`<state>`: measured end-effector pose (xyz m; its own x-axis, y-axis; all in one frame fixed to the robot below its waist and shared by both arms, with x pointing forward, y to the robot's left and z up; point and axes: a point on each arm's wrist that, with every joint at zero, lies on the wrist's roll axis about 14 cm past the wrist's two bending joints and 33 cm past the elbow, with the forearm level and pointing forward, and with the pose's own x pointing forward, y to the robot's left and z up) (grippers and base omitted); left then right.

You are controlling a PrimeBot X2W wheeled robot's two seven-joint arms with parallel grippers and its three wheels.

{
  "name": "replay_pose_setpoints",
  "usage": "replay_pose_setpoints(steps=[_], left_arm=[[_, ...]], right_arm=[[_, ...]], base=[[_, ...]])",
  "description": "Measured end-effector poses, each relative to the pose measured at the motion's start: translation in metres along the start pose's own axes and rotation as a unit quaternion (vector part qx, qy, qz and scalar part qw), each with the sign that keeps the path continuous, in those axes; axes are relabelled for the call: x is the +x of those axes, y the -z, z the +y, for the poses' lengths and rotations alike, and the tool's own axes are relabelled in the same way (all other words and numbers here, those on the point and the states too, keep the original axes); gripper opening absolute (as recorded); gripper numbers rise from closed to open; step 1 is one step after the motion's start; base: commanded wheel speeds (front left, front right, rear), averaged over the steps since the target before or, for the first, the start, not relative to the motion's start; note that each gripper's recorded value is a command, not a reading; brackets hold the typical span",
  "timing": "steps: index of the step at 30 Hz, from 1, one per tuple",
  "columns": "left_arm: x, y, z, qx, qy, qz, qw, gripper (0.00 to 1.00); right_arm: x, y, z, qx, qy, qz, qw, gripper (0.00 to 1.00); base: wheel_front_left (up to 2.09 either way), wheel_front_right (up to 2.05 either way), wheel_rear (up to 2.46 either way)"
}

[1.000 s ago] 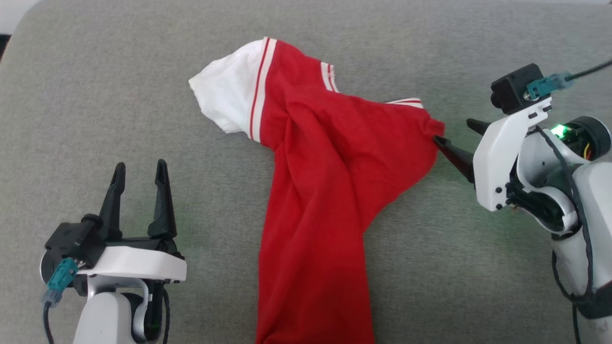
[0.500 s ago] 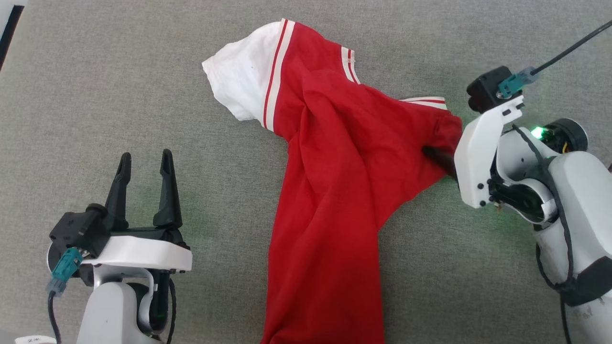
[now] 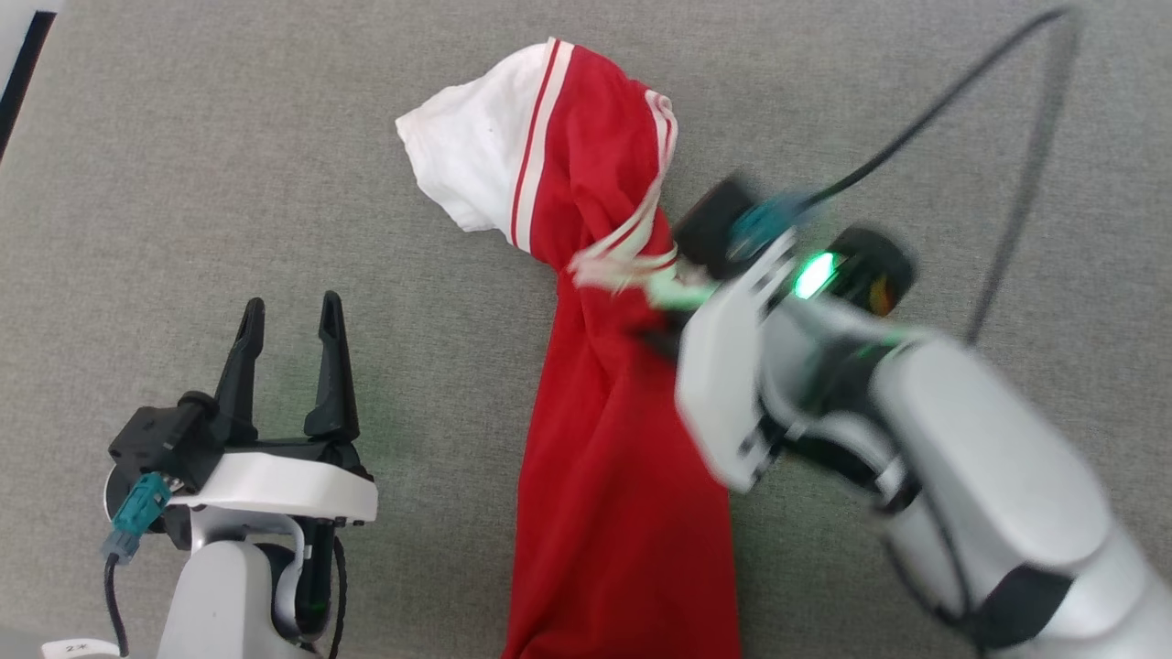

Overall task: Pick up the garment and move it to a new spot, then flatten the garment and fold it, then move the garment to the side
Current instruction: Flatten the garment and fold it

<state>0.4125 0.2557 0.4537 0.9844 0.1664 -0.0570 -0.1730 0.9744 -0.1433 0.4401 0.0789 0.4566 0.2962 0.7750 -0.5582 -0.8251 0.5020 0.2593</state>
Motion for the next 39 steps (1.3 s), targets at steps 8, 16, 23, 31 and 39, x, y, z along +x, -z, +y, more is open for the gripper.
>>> replay_pose_setpoints(steps=[8, 16, 23, 31, 39], left_arm=[[0.000, -0.003, 0.002, -0.006, -0.004, -0.003, 1.000, 1.00], [-0.002, -0.002, -0.003, -0.012, 0.003, -0.003, 1.000, 1.00], [-0.001, 0.003, -0.013, -0.025, 0.014, 0.004, 1.000, 1.00], [-0.001, 0.012, -0.010, -0.030, 0.010, 0.017, 0.999, 1.00], [0.000, 0.019, -0.003, -0.034, -0.002, 0.028, 0.999, 1.00]], right_arm=[[0.016, 0.032, 0.036, -0.014, -0.043, 0.040, 0.998, 0.00], [-0.010, 0.004, 0.010, -0.019, 0.001, -0.014, 1.000, 1.00], [-0.048, 0.003, -0.049, -0.017, 0.078, 0.012, 0.997, 1.00], [-0.038, 0.013, -0.064, -0.010, 0.072, 0.057, 0.996, 1.00], [-0.007, 0.027, -0.054, -0.013, 0.025, 0.106, 0.994, 1.00]], base=[[0.00, 0.00, 0.00], [0.00, 0.00, 0.00], [0.00, 0.00, 0.00], [0.00, 0.00, 0.00], [0.00, 0.00, 0.00]])
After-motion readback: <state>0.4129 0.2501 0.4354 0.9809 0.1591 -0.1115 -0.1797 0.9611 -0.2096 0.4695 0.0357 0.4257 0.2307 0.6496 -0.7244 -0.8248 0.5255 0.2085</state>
